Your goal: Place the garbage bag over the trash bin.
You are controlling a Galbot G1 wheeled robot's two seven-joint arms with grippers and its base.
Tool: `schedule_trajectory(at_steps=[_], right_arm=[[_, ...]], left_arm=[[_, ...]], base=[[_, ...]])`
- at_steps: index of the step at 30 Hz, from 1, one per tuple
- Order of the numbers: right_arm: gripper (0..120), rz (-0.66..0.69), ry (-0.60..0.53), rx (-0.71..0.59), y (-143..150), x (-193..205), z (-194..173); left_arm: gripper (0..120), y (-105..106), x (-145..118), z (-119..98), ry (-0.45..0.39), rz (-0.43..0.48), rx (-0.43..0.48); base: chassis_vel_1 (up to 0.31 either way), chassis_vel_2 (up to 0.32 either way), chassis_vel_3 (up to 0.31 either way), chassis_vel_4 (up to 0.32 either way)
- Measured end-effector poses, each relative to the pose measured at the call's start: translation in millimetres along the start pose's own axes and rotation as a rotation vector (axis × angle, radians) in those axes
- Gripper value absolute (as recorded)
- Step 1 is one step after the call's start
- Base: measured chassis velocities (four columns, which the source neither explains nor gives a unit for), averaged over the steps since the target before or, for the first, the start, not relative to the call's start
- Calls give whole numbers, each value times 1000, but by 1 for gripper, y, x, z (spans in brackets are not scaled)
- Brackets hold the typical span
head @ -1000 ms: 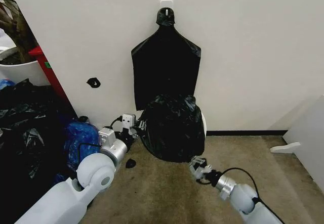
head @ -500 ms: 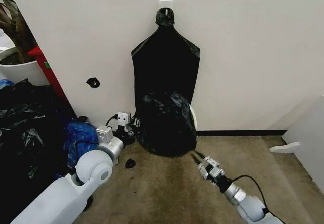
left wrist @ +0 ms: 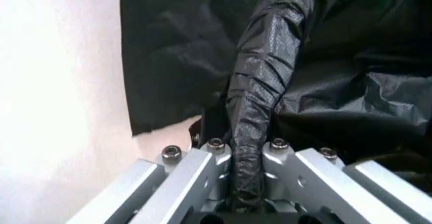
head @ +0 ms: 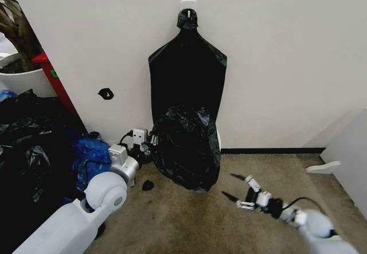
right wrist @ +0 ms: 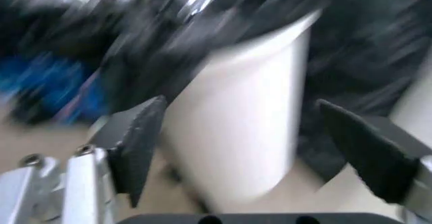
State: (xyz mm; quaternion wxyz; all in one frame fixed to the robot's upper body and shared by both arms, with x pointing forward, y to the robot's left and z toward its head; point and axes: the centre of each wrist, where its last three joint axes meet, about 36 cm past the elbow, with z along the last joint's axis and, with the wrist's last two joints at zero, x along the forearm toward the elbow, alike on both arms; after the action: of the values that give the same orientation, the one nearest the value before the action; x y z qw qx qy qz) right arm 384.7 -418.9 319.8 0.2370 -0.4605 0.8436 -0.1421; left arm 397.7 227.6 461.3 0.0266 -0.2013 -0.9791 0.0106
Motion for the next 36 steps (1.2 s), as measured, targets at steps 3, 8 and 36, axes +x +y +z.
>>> schedule_trajectory(at_steps=[3, 8, 36], right_arm=[[96, 171, -70, -30, 2, -20, -21], [100, 418, -16, -142, 59, -102, -94], [36, 685, 180, -513, 127, -174, -147]], left_arm=[[1, 2, -2, 8, -44, 20, -37], [1, 5, -6, 21, -132, 86, -98], [1, 7, -7, 30, -200, 126, -206]], base=[[0, 0, 0, 0], [0, 0, 0, 0], [0, 0, 0, 0]])
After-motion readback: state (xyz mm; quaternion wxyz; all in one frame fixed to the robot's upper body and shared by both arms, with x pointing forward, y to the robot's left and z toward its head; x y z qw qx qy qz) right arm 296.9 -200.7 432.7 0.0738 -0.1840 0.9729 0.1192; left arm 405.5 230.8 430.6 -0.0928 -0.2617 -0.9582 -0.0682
